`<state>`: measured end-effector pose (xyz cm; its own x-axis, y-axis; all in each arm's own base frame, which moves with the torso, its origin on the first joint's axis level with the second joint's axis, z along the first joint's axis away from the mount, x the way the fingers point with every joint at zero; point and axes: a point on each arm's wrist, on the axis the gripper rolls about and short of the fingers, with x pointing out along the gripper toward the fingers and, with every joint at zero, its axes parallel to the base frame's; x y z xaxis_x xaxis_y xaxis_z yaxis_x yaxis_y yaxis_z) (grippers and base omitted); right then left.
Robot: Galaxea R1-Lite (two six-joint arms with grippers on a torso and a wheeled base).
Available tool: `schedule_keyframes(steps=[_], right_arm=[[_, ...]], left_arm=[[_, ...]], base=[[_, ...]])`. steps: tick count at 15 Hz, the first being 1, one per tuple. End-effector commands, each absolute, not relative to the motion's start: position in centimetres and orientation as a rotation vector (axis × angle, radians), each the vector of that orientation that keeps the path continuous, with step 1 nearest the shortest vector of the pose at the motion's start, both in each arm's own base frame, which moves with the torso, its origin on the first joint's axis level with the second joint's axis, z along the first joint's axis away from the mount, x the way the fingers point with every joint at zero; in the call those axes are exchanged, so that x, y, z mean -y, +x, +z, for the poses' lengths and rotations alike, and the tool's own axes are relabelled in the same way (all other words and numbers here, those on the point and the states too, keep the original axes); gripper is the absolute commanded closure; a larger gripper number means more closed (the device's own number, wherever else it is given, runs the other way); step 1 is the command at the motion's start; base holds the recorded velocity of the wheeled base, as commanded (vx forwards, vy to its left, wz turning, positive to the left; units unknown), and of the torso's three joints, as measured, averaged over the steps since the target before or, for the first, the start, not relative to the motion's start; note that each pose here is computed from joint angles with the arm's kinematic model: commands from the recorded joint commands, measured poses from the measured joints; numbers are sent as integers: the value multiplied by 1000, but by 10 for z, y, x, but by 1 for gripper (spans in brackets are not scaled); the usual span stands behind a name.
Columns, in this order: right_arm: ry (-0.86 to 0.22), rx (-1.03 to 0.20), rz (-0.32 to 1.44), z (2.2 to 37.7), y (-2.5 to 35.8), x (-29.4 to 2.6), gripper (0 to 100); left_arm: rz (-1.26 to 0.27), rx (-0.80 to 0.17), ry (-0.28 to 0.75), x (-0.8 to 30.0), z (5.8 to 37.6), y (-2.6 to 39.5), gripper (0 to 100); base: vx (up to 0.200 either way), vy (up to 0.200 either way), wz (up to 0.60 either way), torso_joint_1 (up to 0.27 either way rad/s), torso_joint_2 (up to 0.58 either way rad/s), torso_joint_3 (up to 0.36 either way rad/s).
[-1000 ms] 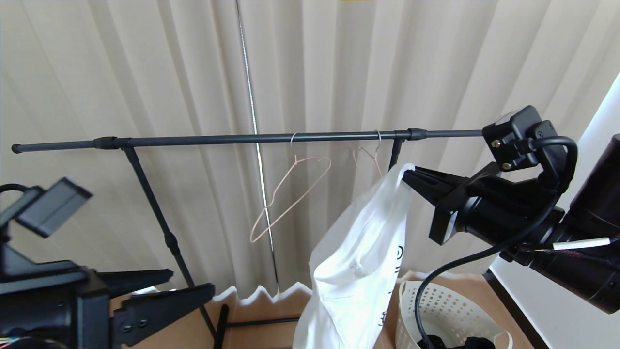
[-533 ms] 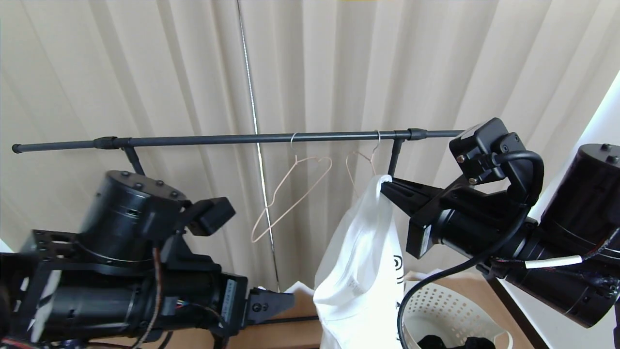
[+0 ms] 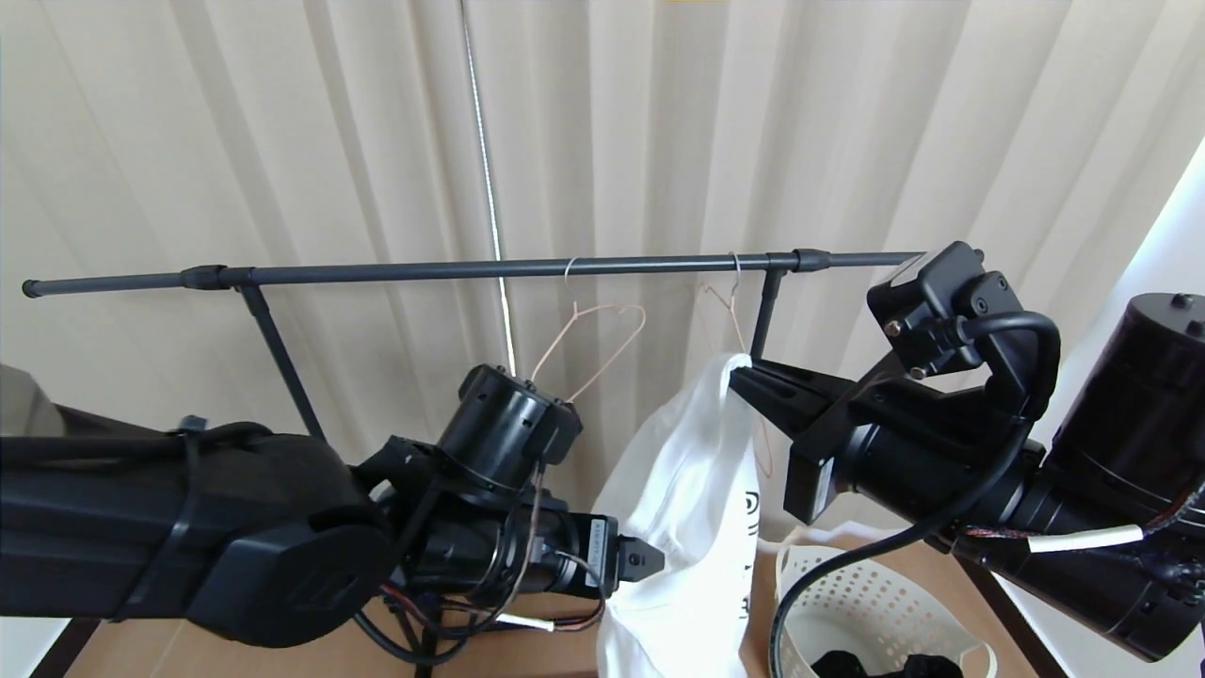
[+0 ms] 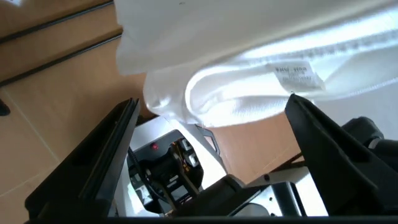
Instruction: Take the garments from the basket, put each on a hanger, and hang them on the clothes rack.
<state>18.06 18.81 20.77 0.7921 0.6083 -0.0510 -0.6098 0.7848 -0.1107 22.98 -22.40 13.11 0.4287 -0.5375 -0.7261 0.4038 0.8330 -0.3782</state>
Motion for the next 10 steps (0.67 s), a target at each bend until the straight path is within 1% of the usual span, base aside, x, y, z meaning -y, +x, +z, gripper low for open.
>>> schedule_keyframes(steps=[1, 5, 8, 10], right_arm=[[-122, -9, 660, 209, 180, -188, 100], [-108, 17, 657, 216, 176, -183, 100], [-95, 43, 646, 224, 173, -178, 100], [-88, 61, 636, 229, 171, -173, 100]], left_arm=[[-576, -981, -145, 235, 119, 240, 0], [-517, -998, -147, 236, 110, 243, 0], [-510, -1035, -116, 234, 100, 232, 0], [-491, -1038, -86, 235, 96, 226, 0]], base=[[0, 0, 0, 0, 0, 0], [0, 0, 0, 0, 0, 0], [0, 0, 0, 0, 0, 0], [0, 0, 0, 0, 0, 0]])
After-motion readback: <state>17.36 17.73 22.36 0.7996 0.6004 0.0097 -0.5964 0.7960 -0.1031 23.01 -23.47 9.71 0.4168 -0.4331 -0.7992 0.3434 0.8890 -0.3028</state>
